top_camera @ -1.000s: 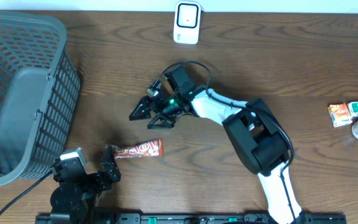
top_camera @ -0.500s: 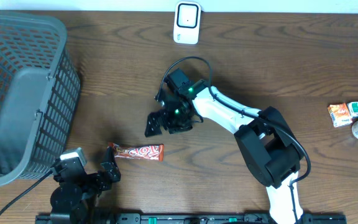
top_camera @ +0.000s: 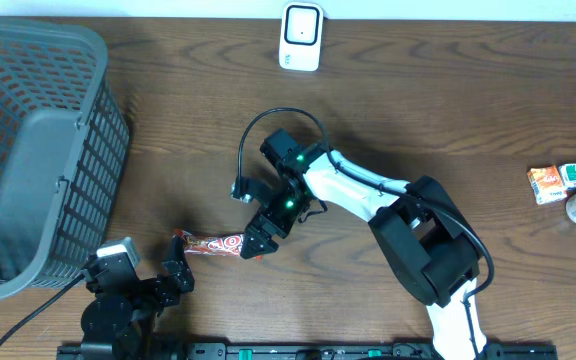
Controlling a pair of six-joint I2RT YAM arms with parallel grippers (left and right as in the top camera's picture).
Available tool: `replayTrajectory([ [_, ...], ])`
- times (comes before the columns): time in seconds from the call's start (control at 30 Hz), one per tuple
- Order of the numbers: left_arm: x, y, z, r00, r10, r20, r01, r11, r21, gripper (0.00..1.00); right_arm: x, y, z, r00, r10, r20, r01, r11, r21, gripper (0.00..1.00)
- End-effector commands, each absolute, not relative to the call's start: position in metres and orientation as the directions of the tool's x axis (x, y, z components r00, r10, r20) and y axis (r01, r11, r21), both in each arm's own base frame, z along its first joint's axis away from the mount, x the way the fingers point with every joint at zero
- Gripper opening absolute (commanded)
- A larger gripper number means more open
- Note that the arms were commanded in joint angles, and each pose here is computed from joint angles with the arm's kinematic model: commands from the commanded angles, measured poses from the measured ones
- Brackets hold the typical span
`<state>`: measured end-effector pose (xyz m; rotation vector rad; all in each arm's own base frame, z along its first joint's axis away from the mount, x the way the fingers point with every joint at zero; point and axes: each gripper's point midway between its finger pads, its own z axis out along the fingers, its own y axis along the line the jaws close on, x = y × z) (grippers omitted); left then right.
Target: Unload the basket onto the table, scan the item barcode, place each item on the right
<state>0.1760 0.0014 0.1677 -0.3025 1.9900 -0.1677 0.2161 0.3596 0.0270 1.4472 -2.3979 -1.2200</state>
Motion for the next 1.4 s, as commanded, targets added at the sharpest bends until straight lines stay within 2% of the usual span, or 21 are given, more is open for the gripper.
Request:
replayTrajectory([
  [0.0, 0.176, 0.001, 0.170, -0.399, -0.273, -0.875, -0.128, 0.962, -0.241, 0.98, 0.197, 0.352, -0.005, -0.494, -0.834, -0.244, -0.726, 0.242, 0.643, 0.95],
  [0.1, 0.176, 0.001, 0.170, -0.399, -0.273, -0.876, -0.128, 0.962, -0.241, 0.98, 0.196, 0.350, -0.023, -0.504, -0.845, -0.180, -0.740, 0.314, 0.595, 0.99],
  [0.17, 0.176, 0.001, 0.170, -0.399, -0.273, -0.876, -0.128, 0.962, -0.241, 0.98, 0.193, 0.353, -0.031, -0.501, -0.849, -0.167, -0.743, 0.324, 0.586, 0.99],
  [0.23, 0.176, 0.001, 0.170, -0.399, -0.273, -0.876, -0.128, 0.962, -0.241, 0.98, 0.194, 0.353, -0.037, -0.512, -0.845, -0.152, -0.742, 0.346, 0.575, 0.92],
  [0.27, 0.176, 0.001, 0.170, -0.399, -0.273, -0.876, -0.128, 0.962, -0.241, 0.98, 0.195, 0.352, -0.039, -0.525, -0.839, -0.141, -0.736, 0.364, 0.570, 0.85],
  [0.3, 0.176, 0.001, 0.170, -0.399, -0.273, -0.875, -0.128, 0.962, -0.241, 0.98, 0.196, 0.352, -0.039, -0.532, -0.836, -0.137, -0.732, 0.373, 0.570, 0.73],
  [0.37, 0.176, 0.001, 0.170, -0.399, -0.273, -0.876, -0.128, 0.962, -0.241, 0.98, 0.199, 0.350, -0.040, -0.548, -0.827, -0.130, -0.723, 0.390, 0.570, 0.44],
  [0.53, 0.176, 0.001, 0.170, -0.399, -0.273, -0.876, -0.128, 0.962, -0.241, 0.98, 0.203, 0.337, -0.048, -0.560, -0.825, -0.076, -0.730, 0.448, 0.516, 0.01],
  [0.67, 0.176, 0.001, 0.170, -0.399, -0.273, -0.876, -0.128, 0.962, -0.241, 0.98, 0.200, 0.341, -0.048, -0.547, -0.833, -0.081, -0.739, 0.436, 0.513, 0.01],
  [0.77, 0.176, 0.001, 0.170, -0.399, -0.273, -0.876, -0.128, 0.962, -0.241, 0.98, 0.213, 0.336, -0.047, -0.596, -0.802, -0.045, -0.730, 0.518, 0.446, 0.01],
  [0.9, 0.176, 0.001, 0.170, -0.399, -0.273, -0.876, -0.128, 0.962, -0.241, 0.98, 0.261, 0.303, -0.032, -0.703, -0.711, -0.020, -0.706, 0.695, 0.133, 0.01],
  [0.97, 0.176, 0.001, 0.170, -0.399, -0.273, -0.876, -0.128, 0.962, -0.241, 0.98, 0.290, 0.283, -0.006, -0.737, -0.672, -0.075, -0.667, 0.740, -0.081, 0.01],
  [1.07, 0.176, 0.001, 0.170, -0.399, -0.273, -0.876, -0.128, 0.962, -0.241, 0.98, 0.320, 0.255, 0.043, -0.735, -0.656, -0.171, -0.581, 0.739, -0.340, 0.01],
  [1.2, 0.176, 0.001, 0.170, -0.399, -0.273, -0.875, -0.128, 0.962, -0.241, 0.98, 0.341, 0.219, 0.079, -0.745, -0.632, -0.211, -0.417, 0.689, -0.592, 0.01],
  [1.27, 0.176, 0.001, 0.170, -0.399, -0.273, -0.876, -0.128, 0.962, -0.241, 0.98, 0.348, 0.201, 0.094, -0.758, -0.608, -0.236, -0.313, 0.657, -0.686, 0.01],
  [1.37, 0.176, 0.001, 0.170, -0.399, -0.273, -0.876, -0.128, 0.962, -0.241, 0.98, 0.356, 0.191, 0.108, -0.758, -0.584, -0.291, -0.207, 0.639, -0.740, 0.01],
])
